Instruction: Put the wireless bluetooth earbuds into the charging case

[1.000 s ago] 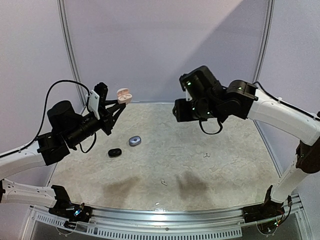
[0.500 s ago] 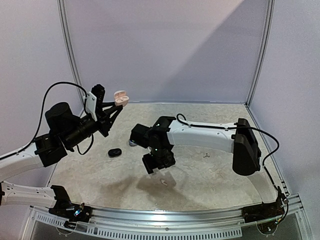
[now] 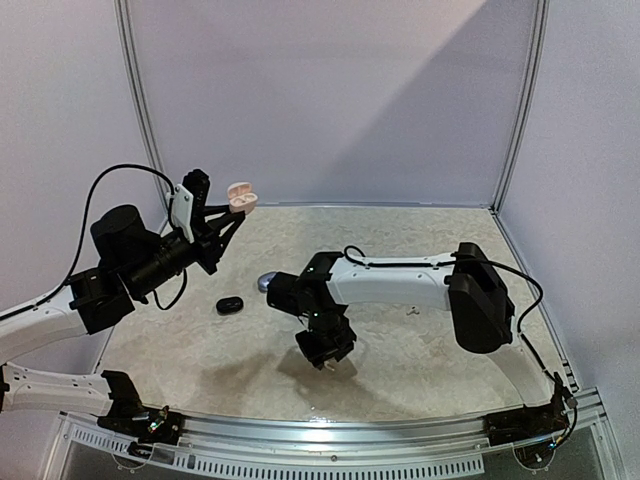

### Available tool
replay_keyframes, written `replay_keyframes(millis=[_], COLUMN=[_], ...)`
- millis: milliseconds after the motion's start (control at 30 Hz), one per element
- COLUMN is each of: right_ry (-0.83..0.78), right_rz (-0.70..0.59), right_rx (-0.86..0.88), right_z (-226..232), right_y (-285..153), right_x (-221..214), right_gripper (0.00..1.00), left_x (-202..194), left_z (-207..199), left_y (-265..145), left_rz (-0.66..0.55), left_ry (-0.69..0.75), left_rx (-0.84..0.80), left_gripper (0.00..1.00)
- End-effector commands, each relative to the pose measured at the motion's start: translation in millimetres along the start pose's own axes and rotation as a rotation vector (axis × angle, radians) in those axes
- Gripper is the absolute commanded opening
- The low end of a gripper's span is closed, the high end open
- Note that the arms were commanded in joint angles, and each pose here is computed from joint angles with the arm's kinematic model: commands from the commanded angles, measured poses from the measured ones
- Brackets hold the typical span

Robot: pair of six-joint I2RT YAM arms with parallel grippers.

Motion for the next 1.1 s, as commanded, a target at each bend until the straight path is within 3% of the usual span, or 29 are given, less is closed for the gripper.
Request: replay_keyframes(millis=[0, 133, 800, 1067], right_ry=[-0.015, -0.024, -0.064, -0.066], right_rz=[0.029, 0.020, -0.004, -0.108], right_rx=[-0.020, -0.021, -0.006, -0.045], right_z=[2, 3, 8, -3], right_y=[17, 20, 22, -24], right_x=[-2, 0, 6, 12], right_gripper=[0.39, 0.38, 0.10, 0.07], left_x=[-5, -5, -6, -8], left_z=[4, 3, 3, 2], left_y=[-1, 0, 1, 0], left_rz=[0.010, 0.011, 0.020, 0.029], left_ry=[-0.003, -0.002, 0.002, -0.029], left_rx=[0.003, 0.001, -0.006, -0.031], left_gripper=[0.00, 0.00, 0.00, 0.00])
Point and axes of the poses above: each gripper's point midway between its finger pads, its own y axis out along the fingers, its own z axis along the line the jaws close on, x = y × z, the point moved 8 cm from there along -y, back along the fingers, and after that the axes turned 15 degrees about -y, right-handed, at the moved point
